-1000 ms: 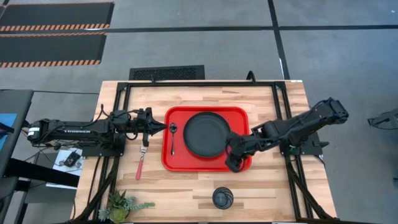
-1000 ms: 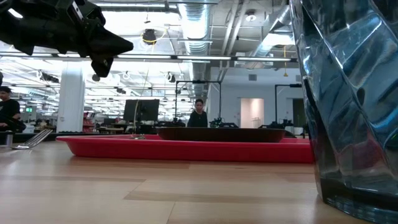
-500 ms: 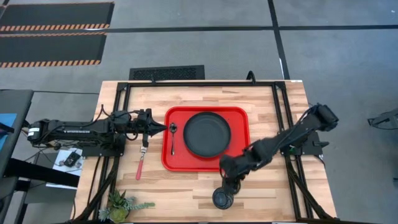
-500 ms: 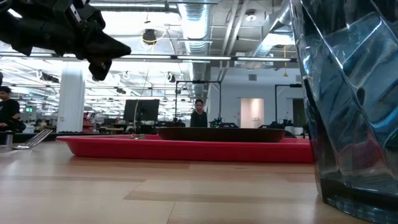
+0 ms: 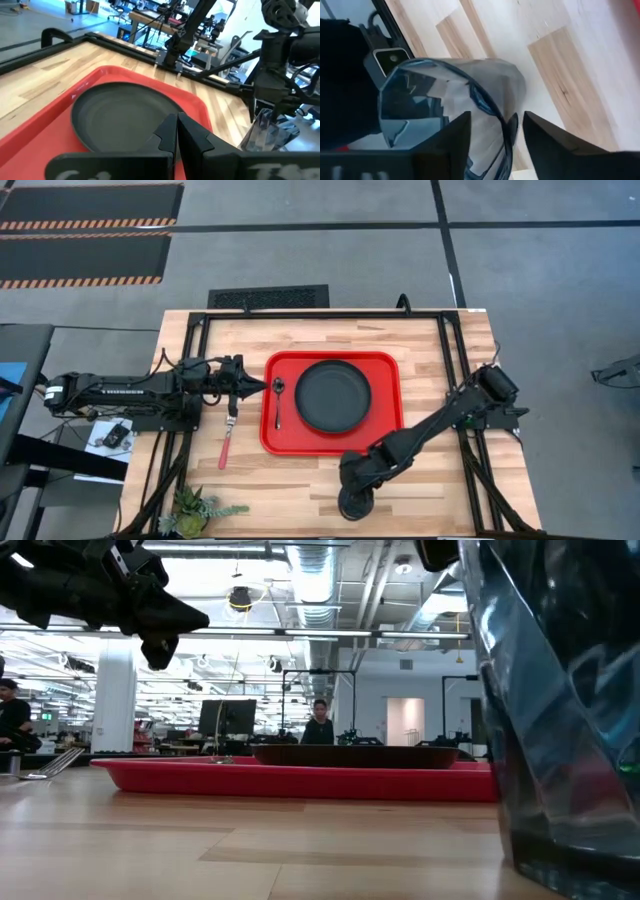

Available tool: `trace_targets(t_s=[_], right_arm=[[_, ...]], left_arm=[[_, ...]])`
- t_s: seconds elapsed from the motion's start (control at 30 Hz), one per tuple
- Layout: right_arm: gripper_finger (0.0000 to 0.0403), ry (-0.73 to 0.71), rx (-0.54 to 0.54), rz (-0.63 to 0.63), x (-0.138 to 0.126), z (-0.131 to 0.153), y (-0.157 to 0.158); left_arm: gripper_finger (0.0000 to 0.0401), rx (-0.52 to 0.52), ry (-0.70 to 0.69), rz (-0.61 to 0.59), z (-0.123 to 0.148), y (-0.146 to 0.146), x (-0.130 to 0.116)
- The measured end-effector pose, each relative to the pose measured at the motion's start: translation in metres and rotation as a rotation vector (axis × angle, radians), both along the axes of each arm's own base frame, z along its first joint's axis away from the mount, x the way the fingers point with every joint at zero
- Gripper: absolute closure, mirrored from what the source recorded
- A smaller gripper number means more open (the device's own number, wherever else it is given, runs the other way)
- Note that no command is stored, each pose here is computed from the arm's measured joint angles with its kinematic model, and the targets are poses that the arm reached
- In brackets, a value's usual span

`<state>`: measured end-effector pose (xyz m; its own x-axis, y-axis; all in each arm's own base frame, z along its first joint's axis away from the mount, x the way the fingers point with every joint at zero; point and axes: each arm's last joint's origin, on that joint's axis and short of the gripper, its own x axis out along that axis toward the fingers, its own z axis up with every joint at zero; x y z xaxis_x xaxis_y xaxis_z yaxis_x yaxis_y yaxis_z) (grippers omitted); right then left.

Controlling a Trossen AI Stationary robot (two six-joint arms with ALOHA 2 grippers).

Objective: Pick and place plate/cup/fork/spoon on tray
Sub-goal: Put the transparent blue cup on the orange tray

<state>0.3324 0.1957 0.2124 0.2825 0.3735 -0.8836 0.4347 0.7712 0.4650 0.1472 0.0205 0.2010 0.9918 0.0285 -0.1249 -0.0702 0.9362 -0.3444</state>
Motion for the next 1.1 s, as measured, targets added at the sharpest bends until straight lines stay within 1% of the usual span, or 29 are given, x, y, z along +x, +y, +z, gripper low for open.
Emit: trace_targets(t_s=[0.17, 0.3, 0.37, 0.43, 0.57, 0.63, 0.7, 0.8, 0.9, 1.0, 1.1], right_arm=[[0.0292, 0.004, -0.012, 0.019, -0.001, 0.0, -0.001], [0.036, 0.032, 0.027, 0.039, 0.0, 0.0, -0.005], [0.0386, 0.028, 0.036, 0.035, 0.0, 0.005, -0.009], [0.039, 0.007, 0.037, 0.01, -0.001, 0.014, -0.015], [0.037, -0.027, 0.005, -0.053, -0.013, 0.046, -0.04], [0.0369, -0.039, -0.024, -0.092, -0.02, 0.062, -0.058], [0.0376, -0.057, -0.051, -0.14, -0.028, 0.078, -0.078], [0.039, -0.029, -0.073, -0.248, -0.041, 0.096, -0.118], [0.0389, -0.028, -0.132, -0.314, -0.048, 0.105, -0.16], [0.0375, -0.007, -0.187, -0.358, -0.057, 0.109, -0.207], [0.0372, 0.012, -0.239, -0.397, -0.065, 0.106, -0.256]], left_arm=[[0.0401, -0.009, -0.003, 0.001, 0.0, 0.0, 0.0], [0.0401, -0.012, -0.006, 0.001, 0.001, 0.0, 0.0], [0.0401, -0.013, -0.006, 0.001, 0.001, 0.0, 0.0], [0.0401, -0.013, -0.006, 0.001, 0.001, 0.0, 0.0], [0.0401, -0.012, -0.006, 0.001, 0.001, 0.0, 0.0], [0.0401, -0.009, -0.012, 0.001, 0.001, 0.0, -0.001], [0.0401, -0.009, -0.009, 0.002, 0.001, 0.0, -0.001], [0.0401, 0.01, -0.017, 0.021, 0.002, 0.0, -0.001], [0.0401, 0.024, -0.015, 0.041, 0.002, 0.001, -0.001], [0.0401, 0.024, -0.016, 0.043, 0.002, 0.001, -0.001], [0.0401, 0.022, -0.015, 0.064, 0.002, 0.002, -0.001]])
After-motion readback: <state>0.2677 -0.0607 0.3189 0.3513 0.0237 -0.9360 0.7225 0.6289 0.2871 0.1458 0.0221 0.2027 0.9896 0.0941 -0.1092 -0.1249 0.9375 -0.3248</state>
